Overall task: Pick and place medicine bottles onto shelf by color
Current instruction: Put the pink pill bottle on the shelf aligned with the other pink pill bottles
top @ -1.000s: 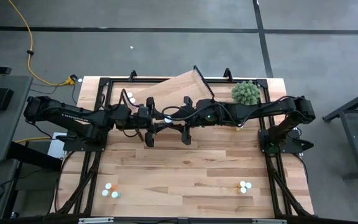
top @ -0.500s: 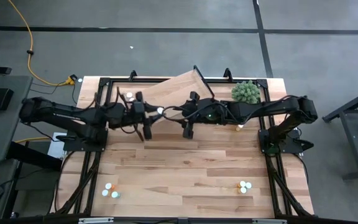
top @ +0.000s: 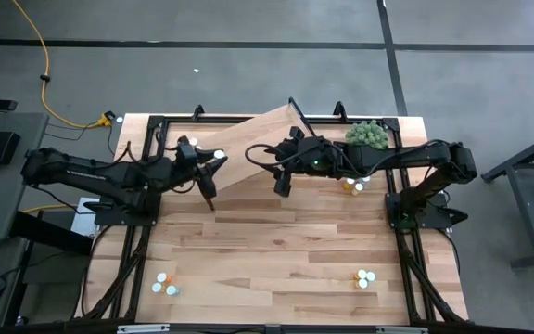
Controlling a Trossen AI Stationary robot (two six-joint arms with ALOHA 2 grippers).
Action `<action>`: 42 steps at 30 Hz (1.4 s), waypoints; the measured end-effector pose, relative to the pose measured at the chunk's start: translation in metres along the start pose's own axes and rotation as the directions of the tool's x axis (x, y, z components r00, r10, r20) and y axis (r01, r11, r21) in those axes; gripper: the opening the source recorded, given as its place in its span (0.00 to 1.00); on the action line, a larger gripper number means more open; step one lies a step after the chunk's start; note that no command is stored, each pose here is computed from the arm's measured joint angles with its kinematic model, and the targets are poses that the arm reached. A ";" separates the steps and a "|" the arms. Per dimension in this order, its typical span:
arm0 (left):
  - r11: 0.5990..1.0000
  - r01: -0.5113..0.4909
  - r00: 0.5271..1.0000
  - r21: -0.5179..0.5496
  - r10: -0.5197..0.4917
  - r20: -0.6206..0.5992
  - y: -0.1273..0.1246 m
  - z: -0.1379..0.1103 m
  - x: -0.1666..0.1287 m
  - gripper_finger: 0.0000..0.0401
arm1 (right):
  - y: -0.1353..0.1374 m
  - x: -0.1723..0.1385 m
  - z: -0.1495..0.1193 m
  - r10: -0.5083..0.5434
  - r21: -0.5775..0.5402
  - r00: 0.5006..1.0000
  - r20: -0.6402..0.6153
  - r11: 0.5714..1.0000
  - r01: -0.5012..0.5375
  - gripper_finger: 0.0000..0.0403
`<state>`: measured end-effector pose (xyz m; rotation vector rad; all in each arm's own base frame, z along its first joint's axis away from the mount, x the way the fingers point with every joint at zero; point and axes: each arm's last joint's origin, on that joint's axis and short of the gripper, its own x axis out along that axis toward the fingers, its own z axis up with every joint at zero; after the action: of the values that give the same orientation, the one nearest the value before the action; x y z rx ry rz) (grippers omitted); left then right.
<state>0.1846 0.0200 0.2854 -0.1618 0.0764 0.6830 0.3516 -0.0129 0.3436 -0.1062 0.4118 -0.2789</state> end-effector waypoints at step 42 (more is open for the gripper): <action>0.989 -0.125 0.990 0.077 0.120 0.070 0.034 -0.087 -0.015 0.26 | 0.000 0.000 -0.001 0.000 0.050 1.000 -0.012 0.999 0.001 0.48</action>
<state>0.1501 0.0216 0.1970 -0.0569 0.0514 0.8062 0.3512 -0.0128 0.3425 -0.0558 0.4164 -0.2902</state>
